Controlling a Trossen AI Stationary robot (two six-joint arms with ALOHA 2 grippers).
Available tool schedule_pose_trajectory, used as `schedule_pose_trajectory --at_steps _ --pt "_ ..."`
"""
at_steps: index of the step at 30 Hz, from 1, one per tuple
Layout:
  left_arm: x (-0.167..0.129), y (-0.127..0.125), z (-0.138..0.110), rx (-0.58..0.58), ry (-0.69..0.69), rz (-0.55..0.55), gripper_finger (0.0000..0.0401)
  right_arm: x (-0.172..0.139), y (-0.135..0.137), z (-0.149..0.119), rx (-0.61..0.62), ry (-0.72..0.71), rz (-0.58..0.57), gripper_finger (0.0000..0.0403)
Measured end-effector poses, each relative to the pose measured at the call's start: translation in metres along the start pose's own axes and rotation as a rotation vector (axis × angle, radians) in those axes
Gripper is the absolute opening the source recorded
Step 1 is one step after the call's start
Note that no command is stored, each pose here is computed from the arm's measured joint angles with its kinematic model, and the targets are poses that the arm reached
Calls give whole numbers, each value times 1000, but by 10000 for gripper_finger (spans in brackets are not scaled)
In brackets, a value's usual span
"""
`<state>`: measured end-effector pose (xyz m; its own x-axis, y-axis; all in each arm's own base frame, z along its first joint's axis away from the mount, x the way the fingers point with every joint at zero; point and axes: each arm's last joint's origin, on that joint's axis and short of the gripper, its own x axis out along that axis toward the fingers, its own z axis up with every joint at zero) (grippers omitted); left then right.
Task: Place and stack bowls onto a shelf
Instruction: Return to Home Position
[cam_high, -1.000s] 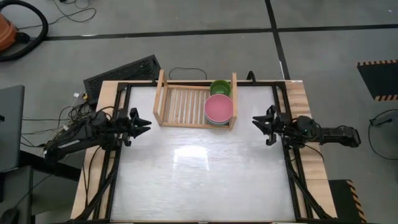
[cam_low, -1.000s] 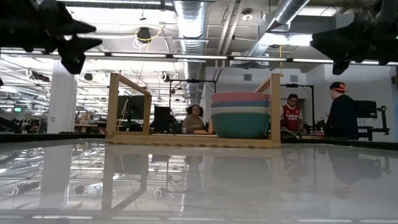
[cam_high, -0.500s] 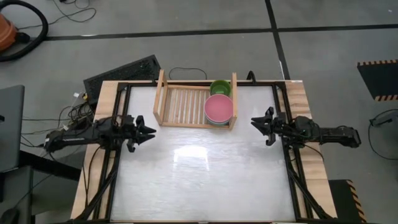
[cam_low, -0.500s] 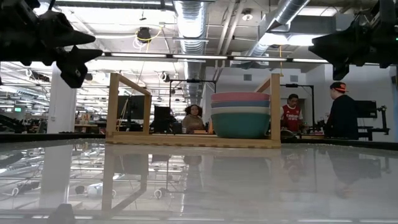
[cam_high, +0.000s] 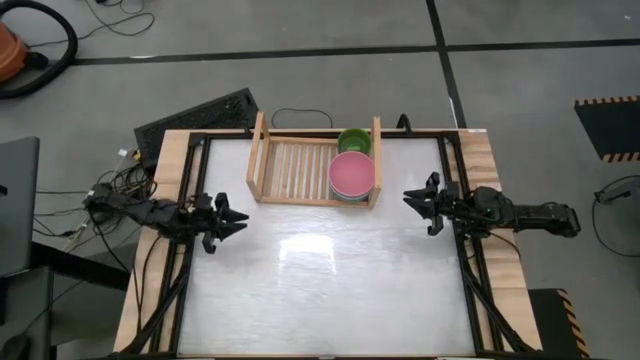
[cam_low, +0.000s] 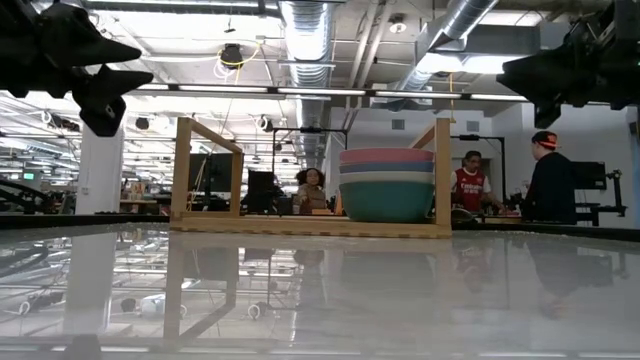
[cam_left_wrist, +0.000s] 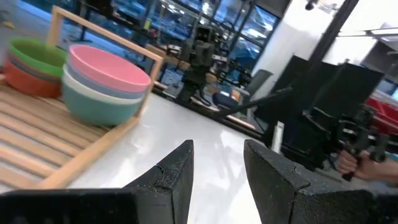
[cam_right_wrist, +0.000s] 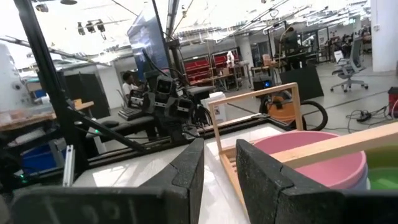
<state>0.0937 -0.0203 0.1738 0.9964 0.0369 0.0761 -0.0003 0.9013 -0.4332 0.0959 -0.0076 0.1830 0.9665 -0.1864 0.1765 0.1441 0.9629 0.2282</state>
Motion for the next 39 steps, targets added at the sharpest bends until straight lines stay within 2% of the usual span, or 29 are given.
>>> schedule_pose_trajectory --at_steps 7,20,21,24,26,29,31,39 --pt "-3 -3 -1 -1 -54 111 126 0 -4 1 -59 -8 -38 119" --pt "-4 -4 -2 -1 -69 153 126 0 -15 0 -86 2 -153 119" --pt "-5 -4 -2 -7 -72 158 126 0 -15 0 -86 2 -156 119" --pt "-5 -1 -1 -138 -123 237 126 0 -16 -1 -88 16 -161 119" --pt "-5 -1 -1 -131 -127 249 126 0 -16 -3 -89 34 -160 119" --pt "-4 -2 -2 -30 -87 210 126 0 -16 -5 -87 57 -163 119" --pt "-4 -5 -2 27 -65 146 126 0 -16 -4 -74 45 -164 119" --pt "-7 -21 12 182 -68 -240 126 0 -14 12 -78 -117 -130 119"
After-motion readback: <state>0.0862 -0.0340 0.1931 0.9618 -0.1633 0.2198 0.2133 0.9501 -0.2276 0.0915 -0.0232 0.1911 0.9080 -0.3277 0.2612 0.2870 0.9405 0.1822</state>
